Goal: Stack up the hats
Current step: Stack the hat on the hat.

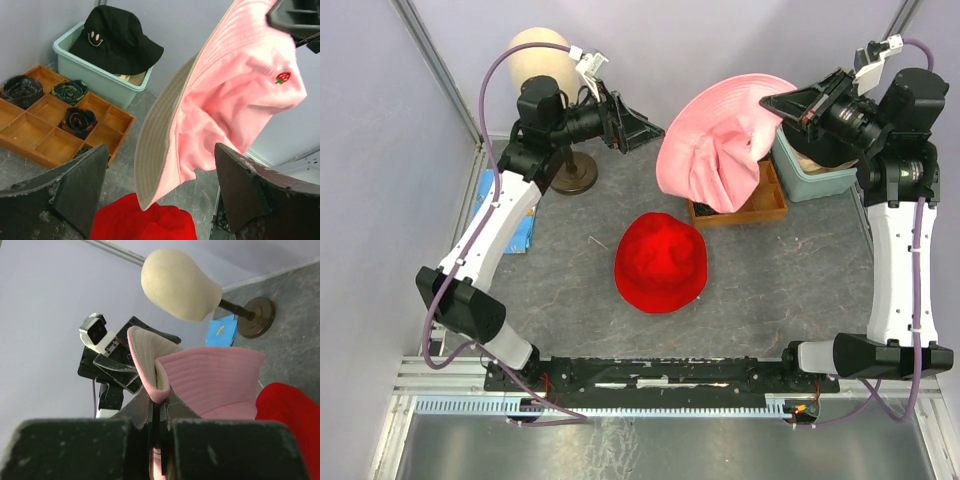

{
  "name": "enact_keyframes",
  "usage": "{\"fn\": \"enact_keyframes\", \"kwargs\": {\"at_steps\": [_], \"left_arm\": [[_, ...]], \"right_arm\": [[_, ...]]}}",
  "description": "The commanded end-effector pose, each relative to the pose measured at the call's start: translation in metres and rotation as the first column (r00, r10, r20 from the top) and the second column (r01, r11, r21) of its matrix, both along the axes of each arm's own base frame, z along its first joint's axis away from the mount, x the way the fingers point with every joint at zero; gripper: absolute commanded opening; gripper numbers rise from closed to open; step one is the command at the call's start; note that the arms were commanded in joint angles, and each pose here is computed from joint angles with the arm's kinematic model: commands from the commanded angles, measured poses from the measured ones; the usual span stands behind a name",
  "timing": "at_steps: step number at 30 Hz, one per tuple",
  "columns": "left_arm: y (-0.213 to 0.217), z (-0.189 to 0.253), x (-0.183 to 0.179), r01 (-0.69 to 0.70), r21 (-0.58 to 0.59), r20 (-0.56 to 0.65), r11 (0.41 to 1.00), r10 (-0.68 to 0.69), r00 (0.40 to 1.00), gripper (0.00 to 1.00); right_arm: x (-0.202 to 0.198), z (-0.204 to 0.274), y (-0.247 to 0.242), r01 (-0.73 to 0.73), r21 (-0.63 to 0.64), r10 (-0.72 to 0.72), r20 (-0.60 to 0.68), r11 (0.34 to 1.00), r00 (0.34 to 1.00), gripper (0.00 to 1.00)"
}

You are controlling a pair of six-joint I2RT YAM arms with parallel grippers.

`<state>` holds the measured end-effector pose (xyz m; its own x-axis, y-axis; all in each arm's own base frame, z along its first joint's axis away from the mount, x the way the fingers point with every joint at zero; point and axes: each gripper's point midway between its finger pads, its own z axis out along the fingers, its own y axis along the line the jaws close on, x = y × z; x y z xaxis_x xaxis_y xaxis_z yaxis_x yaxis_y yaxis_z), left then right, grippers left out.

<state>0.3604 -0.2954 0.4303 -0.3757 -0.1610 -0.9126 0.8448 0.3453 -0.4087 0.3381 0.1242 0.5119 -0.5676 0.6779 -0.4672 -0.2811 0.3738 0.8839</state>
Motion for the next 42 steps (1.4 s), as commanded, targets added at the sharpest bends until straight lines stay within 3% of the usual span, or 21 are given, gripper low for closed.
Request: {"fn": "enact_keyframes", "kwargs": {"at_steps": [1, 12, 22, 35, 39, 40, 42], "left_arm": [[-0.005, 0.030, -0.009, 0.057, -0.008, 0.131, 0.998, -0.056, 0.990, 0.93], [-0.033, 0.018, -0.021, 0.145, 0.008, 0.105, 0.989, -0.145, 0.984, 0.95], [-0.038, 0.008, -0.008, 0.125, 0.022, 0.104, 0.992, -0.127, 0.986, 0.95], [-0.057, 0.011, 0.008, 0.207, -0.031, 0.110, 0.978, -0.202, 0.973, 0.99], [-0.067, 0.011, -0.001, 0.279, -0.059, 0.099, 0.958, -0.273, 0.957, 0.83], [-0.071, 0.010, -0.006, 0.304, -0.064, 0.089, 0.950, -0.298, 0.950, 0.76], [-0.078, 0.009, -0.013, 0.350, -0.076, 0.084, 0.934, -0.343, 0.935, 0.52]], "right_arm": [[-0.023, 0.018, 0.010, -0.069, 0.039, 0.068, 0.046, 0.997, 0.997, 0.00], [-0.027, 0.016, 0.015, -0.092, 0.060, 0.091, 0.029, 0.994, 0.995, 0.00], [-0.034, 0.033, 0.024, -0.144, 0.103, 0.139, 0.054, 0.984, 0.989, 0.00], [-0.041, 0.046, 0.030, -0.192, 0.140, 0.184, 0.071, 0.971, 0.980, 0.00], [-0.038, 0.040, 0.030, -0.197, 0.152, 0.191, 0.054, 0.968, 0.980, 0.00], [-0.036, 0.037, 0.030, -0.196, 0.158, 0.191, 0.047, 0.968, 0.980, 0.00], [-0.033, 0.032, 0.030, -0.197, 0.170, 0.194, 0.035, 0.966, 0.980, 0.00]]}}
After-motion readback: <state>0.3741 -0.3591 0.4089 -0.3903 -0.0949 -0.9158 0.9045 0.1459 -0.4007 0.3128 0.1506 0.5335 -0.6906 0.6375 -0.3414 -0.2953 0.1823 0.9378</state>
